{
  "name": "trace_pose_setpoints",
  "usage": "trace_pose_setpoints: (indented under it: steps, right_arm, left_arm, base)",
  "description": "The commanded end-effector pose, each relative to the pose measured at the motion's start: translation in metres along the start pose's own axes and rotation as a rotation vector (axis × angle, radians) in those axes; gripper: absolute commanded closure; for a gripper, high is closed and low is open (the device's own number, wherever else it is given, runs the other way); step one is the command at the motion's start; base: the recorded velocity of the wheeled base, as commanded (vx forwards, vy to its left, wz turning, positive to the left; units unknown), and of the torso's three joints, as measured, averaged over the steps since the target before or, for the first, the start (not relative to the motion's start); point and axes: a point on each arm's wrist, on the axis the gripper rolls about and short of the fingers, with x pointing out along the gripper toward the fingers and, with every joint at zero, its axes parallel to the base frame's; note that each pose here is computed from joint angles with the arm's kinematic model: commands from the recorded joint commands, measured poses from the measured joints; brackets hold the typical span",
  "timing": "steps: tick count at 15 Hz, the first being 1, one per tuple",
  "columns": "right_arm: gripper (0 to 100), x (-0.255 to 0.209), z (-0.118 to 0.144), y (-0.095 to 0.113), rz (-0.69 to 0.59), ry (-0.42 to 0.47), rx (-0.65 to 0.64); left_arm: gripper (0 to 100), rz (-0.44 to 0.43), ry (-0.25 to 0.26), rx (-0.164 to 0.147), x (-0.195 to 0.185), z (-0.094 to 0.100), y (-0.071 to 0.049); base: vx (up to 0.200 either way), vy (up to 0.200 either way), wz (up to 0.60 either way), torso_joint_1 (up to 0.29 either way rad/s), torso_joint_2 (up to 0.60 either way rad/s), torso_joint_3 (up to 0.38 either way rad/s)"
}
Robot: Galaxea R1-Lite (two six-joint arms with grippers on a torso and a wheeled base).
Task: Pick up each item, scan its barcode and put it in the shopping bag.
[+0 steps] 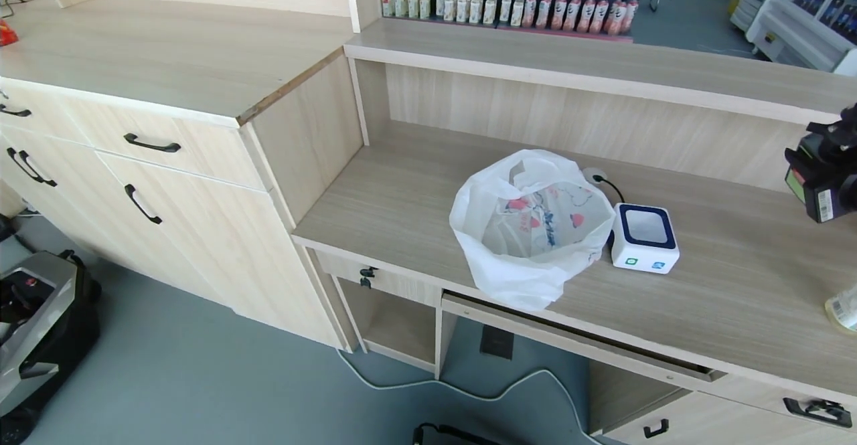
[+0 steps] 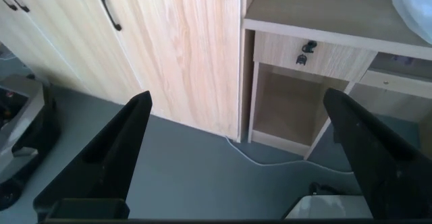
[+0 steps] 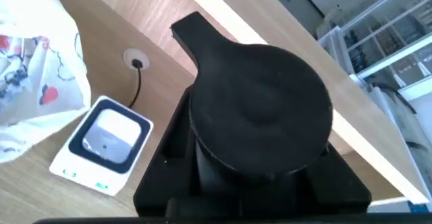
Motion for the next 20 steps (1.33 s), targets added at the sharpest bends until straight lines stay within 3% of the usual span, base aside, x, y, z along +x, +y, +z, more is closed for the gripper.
trace_pose_setpoints:
  steps: [1,3,9,14,20]
  right_arm:
    - [100,0.038,0.014,0.026,0.013,-0.026,0.023]
    - [100,0.071,0.016,0.052,0.012,-0.009,0.077]
    - [100,0.117,-0.030,0.124,0.163,0.155,0.374]
    - [100,0.126,-0.057,0.153,0.245,0.230,0.481]
    - [100,0.150,-0.061,0.163,0.235,0.204,0.491]
  left_arm:
    - [0,0.000,-0.001,0.000,0.000,0.000,0.000]
    - [0,0.000,-0.001,0.000,0.000,0.000,0.000]
    - [0,0.002,0.000,0.000,0.000,0.000,0.000]
    - [0,0.000,-0.001,0.000,0.000,0.000,0.000]
    - [0,0.000,-0.001,0.000,0.000,0.000,0.000]
  base:
    - [0.000,0.000,0.60,0.007,0.00,0.002]
    - [0.000,0.000,0.30,0.001,0.00,-0.001]
    - [0.000,0.000,0.00,0.000,0.00,0.000]
    - [0.000,0.000,0.00,0.000,0.00,0.000]
    - [0.000,0.000,0.00,0.000,0.00,0.000]
